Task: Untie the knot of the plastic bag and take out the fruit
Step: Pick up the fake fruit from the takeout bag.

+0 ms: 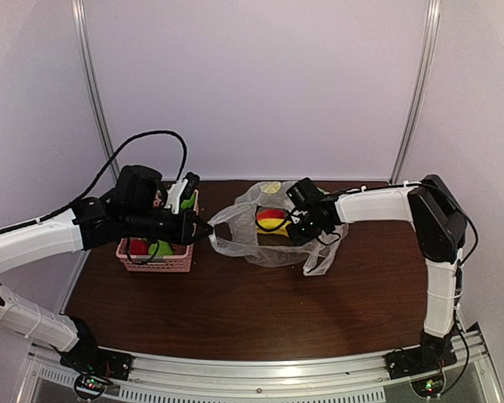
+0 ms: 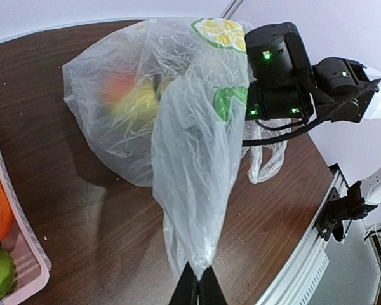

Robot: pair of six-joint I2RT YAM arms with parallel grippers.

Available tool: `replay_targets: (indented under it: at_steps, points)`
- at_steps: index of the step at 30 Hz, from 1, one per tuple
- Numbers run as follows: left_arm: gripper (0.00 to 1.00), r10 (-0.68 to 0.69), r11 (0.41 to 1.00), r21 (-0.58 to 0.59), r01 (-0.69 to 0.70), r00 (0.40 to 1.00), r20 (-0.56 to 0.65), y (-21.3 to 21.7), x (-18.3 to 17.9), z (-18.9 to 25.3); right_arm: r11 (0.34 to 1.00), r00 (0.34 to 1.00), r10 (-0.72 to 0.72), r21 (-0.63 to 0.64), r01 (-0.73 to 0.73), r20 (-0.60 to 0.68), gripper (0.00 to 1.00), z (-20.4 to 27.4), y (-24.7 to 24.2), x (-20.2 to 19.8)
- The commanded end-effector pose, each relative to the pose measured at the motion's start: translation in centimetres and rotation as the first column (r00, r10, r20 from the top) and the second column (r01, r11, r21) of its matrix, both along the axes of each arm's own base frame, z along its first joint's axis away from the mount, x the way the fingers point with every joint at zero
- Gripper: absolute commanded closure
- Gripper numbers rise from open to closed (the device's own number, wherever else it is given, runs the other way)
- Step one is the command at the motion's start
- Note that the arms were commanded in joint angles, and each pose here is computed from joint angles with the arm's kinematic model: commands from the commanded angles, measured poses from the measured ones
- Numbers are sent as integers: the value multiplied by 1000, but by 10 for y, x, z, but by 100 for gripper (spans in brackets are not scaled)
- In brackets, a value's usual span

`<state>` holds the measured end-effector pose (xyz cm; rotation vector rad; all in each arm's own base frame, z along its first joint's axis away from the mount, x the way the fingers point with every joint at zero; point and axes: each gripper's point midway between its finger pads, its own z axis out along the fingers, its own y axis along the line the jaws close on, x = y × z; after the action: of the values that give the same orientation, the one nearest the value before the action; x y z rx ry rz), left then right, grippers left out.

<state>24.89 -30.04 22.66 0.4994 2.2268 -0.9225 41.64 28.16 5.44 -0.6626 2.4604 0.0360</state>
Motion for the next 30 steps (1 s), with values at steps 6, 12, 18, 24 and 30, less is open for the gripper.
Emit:
replay_targets:
  at_steps: [6, 12, 18, 24, 30]
  points:
    - [100, -8, 1000, -18, 8, 1000, 18, -5, 3, 9, 1000, 1000, -18, 18, 17, 19, 91, 9, -2, 5]
    - [100, 2, 1000, -26, -1, 1000, 19, -7, 5, 11, 1000, 999, -5, 31, 4, 43, 92, 30, -3, -5]
    - [100, 9, 998, -60, -7, 1000, 27, -14, 12, 19, 999, 997, 36, 1, -36, 74, 92, 48, -3, -32]
    - [100, 17, 997, -74, -15, 999, 34, -17, 16, 23, 998, 993, 60, 26, -63, 102, 93, 72, 0, -61]
    - [100, 76, 995, -70, -73, 996, 50, -6, 19, 28, 997, 992, 27, 73, -36, 127, 92, 95, -9, -81]
